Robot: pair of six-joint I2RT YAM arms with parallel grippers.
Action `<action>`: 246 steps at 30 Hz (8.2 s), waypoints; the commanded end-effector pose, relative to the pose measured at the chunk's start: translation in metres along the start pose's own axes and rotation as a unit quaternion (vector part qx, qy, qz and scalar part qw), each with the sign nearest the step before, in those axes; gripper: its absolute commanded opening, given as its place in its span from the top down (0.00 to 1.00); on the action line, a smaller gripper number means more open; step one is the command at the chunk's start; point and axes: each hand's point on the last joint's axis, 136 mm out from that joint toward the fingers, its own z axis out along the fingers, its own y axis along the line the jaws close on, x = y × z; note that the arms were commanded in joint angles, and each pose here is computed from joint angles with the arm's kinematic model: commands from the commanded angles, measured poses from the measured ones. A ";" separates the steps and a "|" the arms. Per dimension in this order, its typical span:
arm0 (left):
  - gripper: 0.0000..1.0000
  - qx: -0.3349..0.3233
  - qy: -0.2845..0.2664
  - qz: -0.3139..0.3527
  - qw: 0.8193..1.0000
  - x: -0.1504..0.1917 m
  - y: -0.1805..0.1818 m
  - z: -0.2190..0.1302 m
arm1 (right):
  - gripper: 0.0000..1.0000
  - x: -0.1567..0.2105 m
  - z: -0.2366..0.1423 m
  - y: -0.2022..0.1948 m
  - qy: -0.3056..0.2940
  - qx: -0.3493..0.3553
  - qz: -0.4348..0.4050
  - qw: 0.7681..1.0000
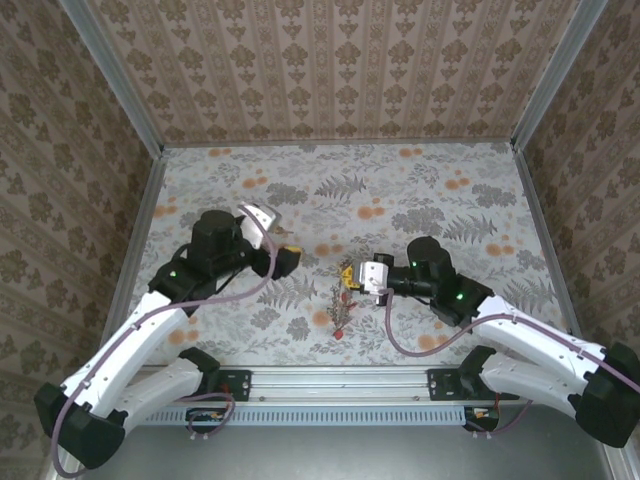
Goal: Put the keys on the keyring
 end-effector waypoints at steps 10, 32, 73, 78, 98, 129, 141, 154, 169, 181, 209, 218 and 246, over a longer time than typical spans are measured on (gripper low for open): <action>0.02 -0.174 0.078 -0.291 0.938 0.059 0.089 0.001 | 1.00 -0.030 -0.017 -0.007 -0.034 0.022 -0.115 0.993; 0.56 0.298 -0.128 0.267 0.907 -0.019 -0.119 0.004 | 1.00 -0.044 -0.021 -0.031 -0.102 0.020 0.020 0.994; 1.00 0.258 0.007 0.355 0.898 -0.008 -0.135 0.034 | 0.66 0.003 -0.027 -0.021 0.021 0.028 0.047 0.998; 1.00 0.274 0.032 0.349 0.896 -0.002 -0.137 0.035 | 0.67 -0.004 -0.021 -0.020 0.010 0.006 0.077 0.997; 1.00 0.320 0.029 0.318 0.892 -0.002 -0.152 0.036 | 0.70 -0.006 -0.005 -0.026 -0.011 -0.002 0.119 0.993; 0.58 0.344 0.001 0.259 0.903 0.005 -0.145 0.023 | 1.00 -0.003 0.001 -0.027 -0.076 0.003 0.185 0.980; 0.60 0.319 -0.008 0.245 0.915 0.019 -0.132 0.036 | 1.00 -0.018 -0.005 -0.022 -0.123 -0.025 0.178 0.976; 0.84 0.358 -0.023 0.233 0.904 0.015 -0.139 0.029 | 1.00 -0.024 -0.004 -0.023 -0.131 -0.035 0.171 0.976; 0.83 0.367 -0.025 0.233 0.900 0.019 -0.138 0.034 | 1.00 -0.027 -0.005 -0.028 -0.138 -0.018 0.161 0.977; 1.00 0.337 -0.034 0.245 0.908 0.010 -0.129 0.036 | 0.92 -0.016 -0.006 -0.024 -0.112 -0.012 0.156 0.981; 1.00 0.095 0.011 0.576 0.812 0.024 -0.059 -0.029 | 0.48 0.007 0.048 -0.079 -0.068 0.066 0.153 0.984; 1.00 0.091 0.010 0.533 0.841 0.025 -0.047 -0.053 | 0.54 0.095 0.103 -0.155 0.065 0.232 0.423 0.873; 1.00 0.046 0.076 0.152 0.984 0.002 0.026 -0.088 | 0.49 0.188 0.266 -0.117 0.309 0.241 0.565 0.726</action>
